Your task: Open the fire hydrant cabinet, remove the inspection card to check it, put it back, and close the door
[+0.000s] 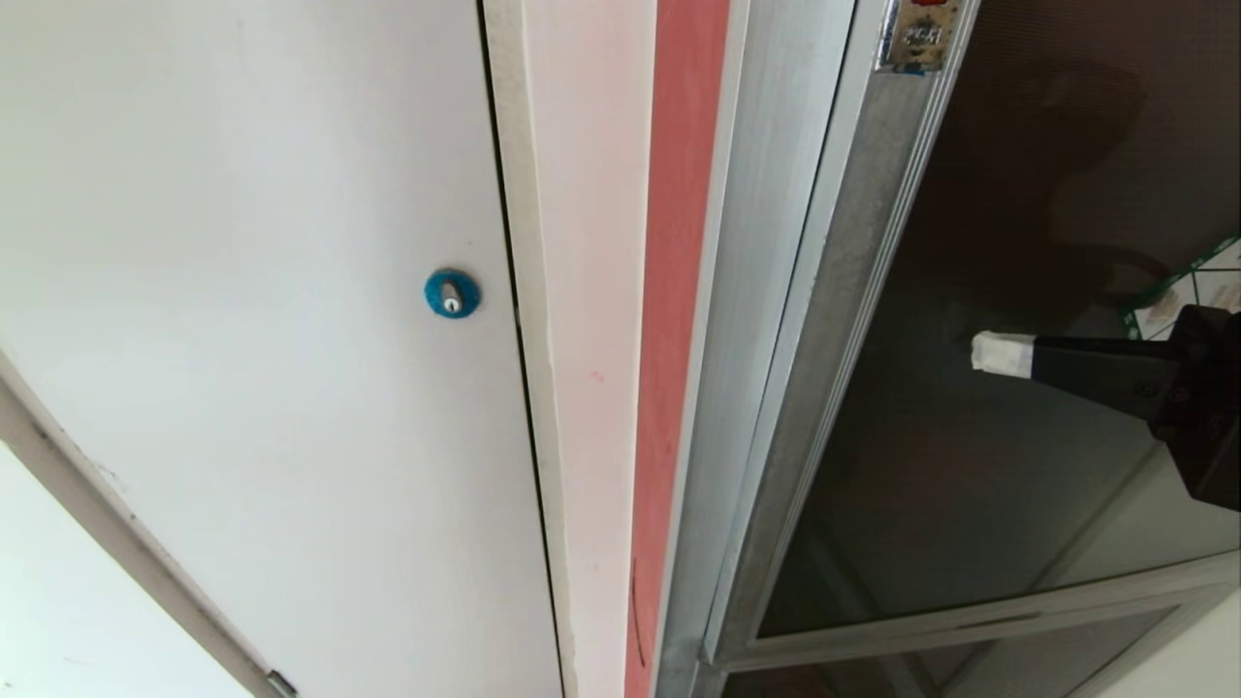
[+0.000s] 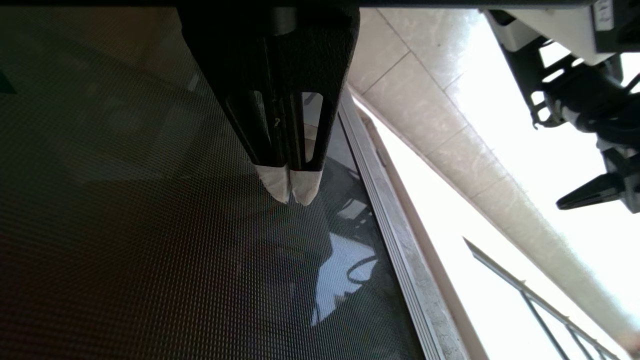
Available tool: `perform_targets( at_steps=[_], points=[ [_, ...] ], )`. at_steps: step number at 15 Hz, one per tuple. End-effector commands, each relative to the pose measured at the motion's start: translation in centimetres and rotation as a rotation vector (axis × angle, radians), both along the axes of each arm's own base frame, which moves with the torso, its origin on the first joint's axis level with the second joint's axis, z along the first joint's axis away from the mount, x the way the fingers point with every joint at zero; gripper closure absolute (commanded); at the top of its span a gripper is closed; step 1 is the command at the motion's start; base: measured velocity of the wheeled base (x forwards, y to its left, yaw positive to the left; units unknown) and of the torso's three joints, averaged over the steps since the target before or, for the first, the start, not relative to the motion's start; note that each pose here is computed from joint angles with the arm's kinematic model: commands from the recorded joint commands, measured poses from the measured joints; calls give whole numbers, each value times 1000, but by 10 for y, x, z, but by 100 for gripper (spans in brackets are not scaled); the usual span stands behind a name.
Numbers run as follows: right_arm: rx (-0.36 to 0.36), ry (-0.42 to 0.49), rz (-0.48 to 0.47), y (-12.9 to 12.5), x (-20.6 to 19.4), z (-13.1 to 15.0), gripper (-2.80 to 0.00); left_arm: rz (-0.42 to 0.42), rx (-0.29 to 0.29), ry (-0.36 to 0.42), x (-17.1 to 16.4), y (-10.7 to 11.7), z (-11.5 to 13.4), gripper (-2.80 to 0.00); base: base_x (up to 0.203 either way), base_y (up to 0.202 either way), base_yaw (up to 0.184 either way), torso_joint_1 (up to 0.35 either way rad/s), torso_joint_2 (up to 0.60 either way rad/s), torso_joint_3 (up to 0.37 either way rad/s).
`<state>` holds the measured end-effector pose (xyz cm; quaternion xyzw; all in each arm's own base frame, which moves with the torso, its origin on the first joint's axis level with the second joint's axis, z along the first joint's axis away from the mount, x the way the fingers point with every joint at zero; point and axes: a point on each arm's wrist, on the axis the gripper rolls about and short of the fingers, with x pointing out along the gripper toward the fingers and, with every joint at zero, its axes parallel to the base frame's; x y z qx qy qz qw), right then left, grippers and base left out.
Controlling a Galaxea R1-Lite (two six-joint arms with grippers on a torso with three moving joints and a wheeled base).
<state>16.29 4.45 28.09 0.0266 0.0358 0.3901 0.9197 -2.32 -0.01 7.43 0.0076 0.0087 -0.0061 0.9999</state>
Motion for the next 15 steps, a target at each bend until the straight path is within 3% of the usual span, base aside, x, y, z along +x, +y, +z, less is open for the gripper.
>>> perform_targets(
  at_steps=[1, 8, 15],
  points=[
    [-5, 24, -11, 3, 12, -5, 0, 0, 0, 1, 0, 0, 0, 0, 0, 0, 0, 0, 0, 0],
    [-10, 22, -86, 6, 35, -10, 0, 1, 0, -1, 0, 0, 0, 0, 0, 0, 0, 0, 0, 0],
    [-3, 7, -75, 6, 26, -8, 0, 1, 0, 0, 0, 0, 0, 0, 0, 0, 0, 0, 0, 0]
  ],
)
